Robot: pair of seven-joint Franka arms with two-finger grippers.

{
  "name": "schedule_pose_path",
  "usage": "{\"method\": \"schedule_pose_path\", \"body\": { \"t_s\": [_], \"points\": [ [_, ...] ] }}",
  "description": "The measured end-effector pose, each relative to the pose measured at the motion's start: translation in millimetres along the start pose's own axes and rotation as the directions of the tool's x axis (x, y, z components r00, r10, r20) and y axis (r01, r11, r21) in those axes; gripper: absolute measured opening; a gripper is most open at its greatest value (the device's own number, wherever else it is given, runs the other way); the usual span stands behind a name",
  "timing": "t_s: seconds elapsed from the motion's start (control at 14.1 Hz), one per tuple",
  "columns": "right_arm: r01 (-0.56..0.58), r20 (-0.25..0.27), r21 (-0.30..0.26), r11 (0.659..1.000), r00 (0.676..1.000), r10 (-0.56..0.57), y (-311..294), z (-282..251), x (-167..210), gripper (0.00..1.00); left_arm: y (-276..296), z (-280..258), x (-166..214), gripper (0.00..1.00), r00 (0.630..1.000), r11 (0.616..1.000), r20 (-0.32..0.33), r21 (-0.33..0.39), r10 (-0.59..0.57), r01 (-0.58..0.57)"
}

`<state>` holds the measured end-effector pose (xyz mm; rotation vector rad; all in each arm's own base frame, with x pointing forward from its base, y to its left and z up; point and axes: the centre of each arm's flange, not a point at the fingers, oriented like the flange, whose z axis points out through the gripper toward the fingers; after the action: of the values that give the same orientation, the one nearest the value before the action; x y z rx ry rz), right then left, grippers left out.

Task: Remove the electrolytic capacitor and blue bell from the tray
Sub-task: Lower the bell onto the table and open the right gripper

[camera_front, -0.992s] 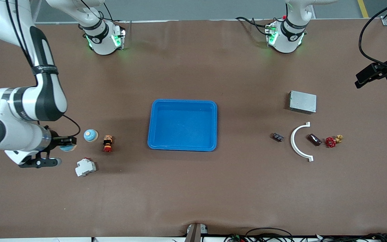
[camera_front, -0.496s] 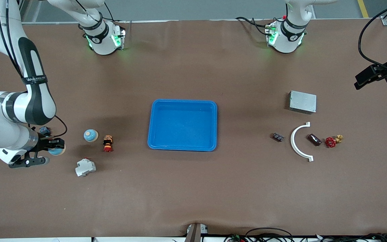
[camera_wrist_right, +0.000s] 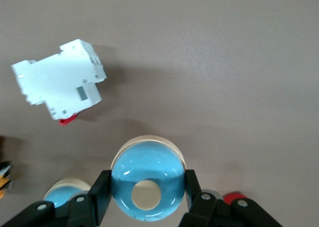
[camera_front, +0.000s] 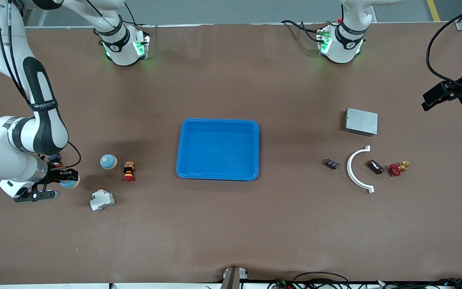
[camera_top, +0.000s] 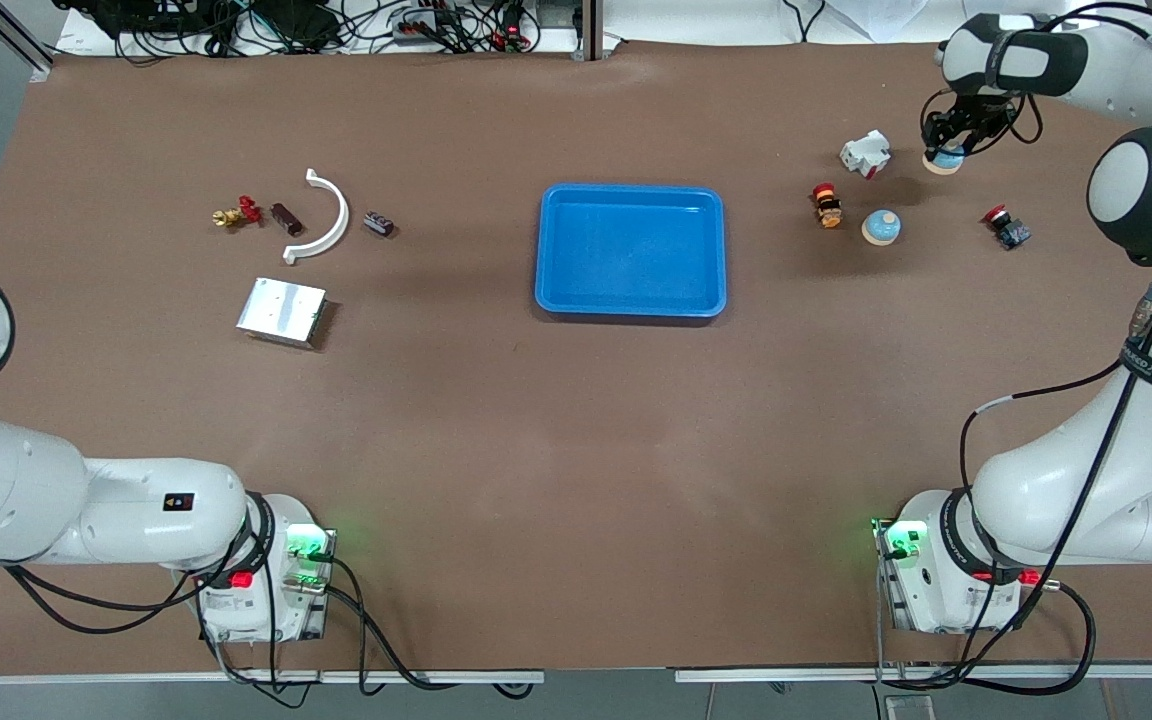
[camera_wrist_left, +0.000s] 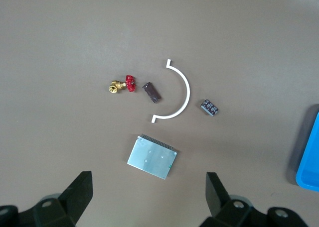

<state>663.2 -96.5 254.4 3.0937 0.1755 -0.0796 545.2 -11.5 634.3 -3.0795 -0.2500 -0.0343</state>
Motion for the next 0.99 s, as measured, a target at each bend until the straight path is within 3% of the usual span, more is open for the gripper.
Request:
{"method": "schedule_pose_path", "body": {
  "t_s": [0.71,0.99],
  "points": [
    [0.027,-0.047,-0.011,1.0,0.998,-0.028,15,45,0,0.63,-3,1,0,1.0,1.0,1.0,0.003,0.001,-0.006,0.006],
    [0.044,-0.07,0.018,0.999,0.997,-0.042,28,55,-3,0.63,-3,2,0,1.0,1.0,1.0,0.003,0.001,-0.006,0.006]
  ]
}}
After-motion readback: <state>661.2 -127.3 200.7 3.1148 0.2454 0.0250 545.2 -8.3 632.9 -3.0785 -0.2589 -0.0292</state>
